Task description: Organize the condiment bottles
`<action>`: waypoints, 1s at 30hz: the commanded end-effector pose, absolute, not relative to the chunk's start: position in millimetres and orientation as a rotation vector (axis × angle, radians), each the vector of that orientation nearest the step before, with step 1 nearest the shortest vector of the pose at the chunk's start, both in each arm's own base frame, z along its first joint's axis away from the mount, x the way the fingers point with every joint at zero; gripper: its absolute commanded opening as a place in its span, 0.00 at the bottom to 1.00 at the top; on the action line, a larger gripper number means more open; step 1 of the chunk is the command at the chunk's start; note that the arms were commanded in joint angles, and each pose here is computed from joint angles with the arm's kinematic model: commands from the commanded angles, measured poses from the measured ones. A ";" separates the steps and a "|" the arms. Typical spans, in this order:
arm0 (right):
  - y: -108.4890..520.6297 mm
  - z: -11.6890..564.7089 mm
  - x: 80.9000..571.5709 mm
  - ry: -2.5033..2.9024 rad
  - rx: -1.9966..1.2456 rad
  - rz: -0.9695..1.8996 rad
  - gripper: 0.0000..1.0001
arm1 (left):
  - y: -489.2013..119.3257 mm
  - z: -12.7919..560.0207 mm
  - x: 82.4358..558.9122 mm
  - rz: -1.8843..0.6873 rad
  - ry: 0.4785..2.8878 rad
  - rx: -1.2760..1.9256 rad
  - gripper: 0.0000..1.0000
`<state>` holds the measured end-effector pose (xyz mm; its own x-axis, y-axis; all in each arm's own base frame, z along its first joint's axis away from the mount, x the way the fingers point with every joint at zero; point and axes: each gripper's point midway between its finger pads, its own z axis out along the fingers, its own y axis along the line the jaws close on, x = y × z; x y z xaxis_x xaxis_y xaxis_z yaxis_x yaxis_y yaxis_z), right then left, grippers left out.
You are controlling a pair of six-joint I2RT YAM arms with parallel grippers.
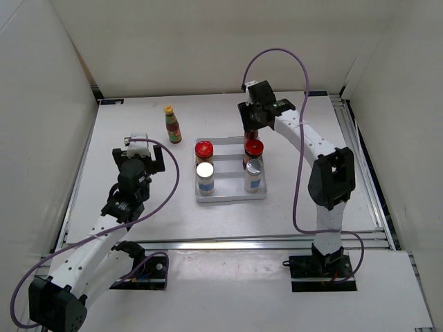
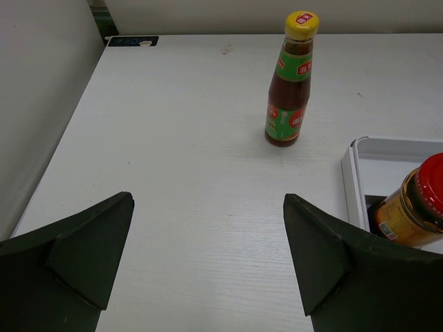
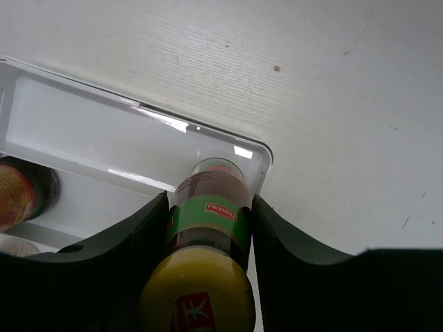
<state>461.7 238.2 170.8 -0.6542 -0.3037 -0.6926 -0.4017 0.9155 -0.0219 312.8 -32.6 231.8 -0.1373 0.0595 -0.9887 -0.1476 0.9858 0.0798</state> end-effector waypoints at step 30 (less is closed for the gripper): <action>225.2 318.8 447.9 2.021 -0.361 0.352 1.00 | -105.2 256.3 441.4 -0.035 1.827 -0.042 1.00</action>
<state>464.1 228.5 221.3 -0.5975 -0.1790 -0.7816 -0.3625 0.9298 0.0642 424.7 -88.2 251.2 -0.2783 -0.0043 -0.9605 -0.0579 0.9982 0.0123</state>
